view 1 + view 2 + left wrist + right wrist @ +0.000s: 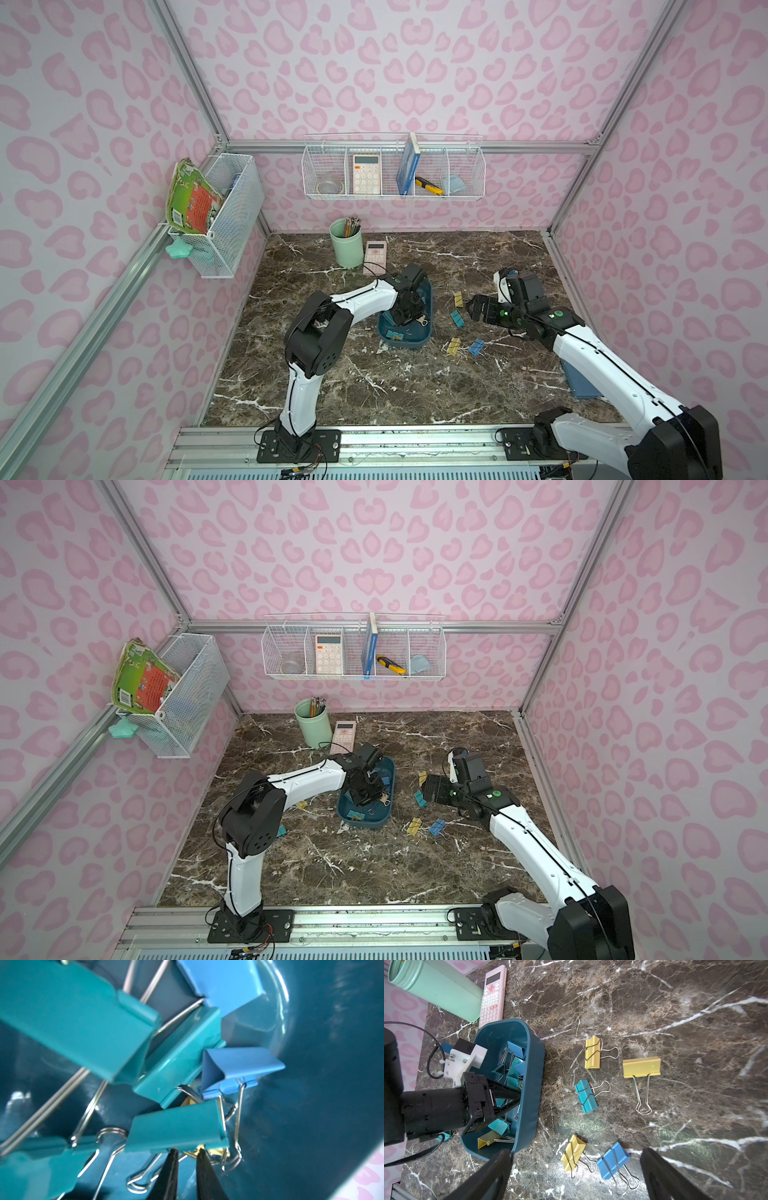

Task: Take out the binder clips from the storage box
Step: Pick up the binder clip from the storage box.

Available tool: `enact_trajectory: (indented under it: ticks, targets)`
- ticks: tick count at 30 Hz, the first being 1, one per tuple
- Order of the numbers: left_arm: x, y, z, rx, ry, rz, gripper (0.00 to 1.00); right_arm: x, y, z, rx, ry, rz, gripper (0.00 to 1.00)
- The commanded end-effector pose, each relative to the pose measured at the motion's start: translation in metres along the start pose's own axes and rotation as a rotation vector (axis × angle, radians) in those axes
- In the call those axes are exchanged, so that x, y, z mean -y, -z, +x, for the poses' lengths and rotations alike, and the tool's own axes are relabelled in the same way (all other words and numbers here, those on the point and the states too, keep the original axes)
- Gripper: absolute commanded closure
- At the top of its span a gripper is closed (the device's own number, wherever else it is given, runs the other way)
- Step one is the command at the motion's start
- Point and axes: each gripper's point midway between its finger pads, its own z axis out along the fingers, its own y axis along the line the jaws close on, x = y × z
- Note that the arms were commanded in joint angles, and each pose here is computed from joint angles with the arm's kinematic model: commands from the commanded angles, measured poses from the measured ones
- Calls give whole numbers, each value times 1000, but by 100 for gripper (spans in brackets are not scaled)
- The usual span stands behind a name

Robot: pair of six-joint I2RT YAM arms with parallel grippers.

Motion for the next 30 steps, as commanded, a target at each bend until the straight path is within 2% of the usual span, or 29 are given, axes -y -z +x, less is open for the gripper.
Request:
enact_trajectory:
  ticks: [1, 12, 13, 17, 18, 23, 30]
  targets:
    - [7, 0, -2, 13, -3, 25, 80, 0, 0, -1, -1, 5, 3, 0]
    - [-7, -13, 1, 0, 7, -30, 80, 0, -4, -1, -8, 6, 5, 0]
    - [-19, -19, 6, -13, 11, -59, 82, 0, -4, -1, -9, 6, 6, 0]
    - [-24, -19, 6, -8, 12, -71, 89, 0, -5, -1, -9, 5, 4, 0]
    - [-23, -18, 6, -5, 7, -71, 98, 0, -5, -1, -11, 4, 6, 0]
    - [-17, 1, -2, 50, -21, -56, 100, -4, -6, -3, -10, 5, -10, 1]
    - [-10, 48, -13, 143, -62, -46, 100, -23, -10, -11, -2, 47, -34, 0]
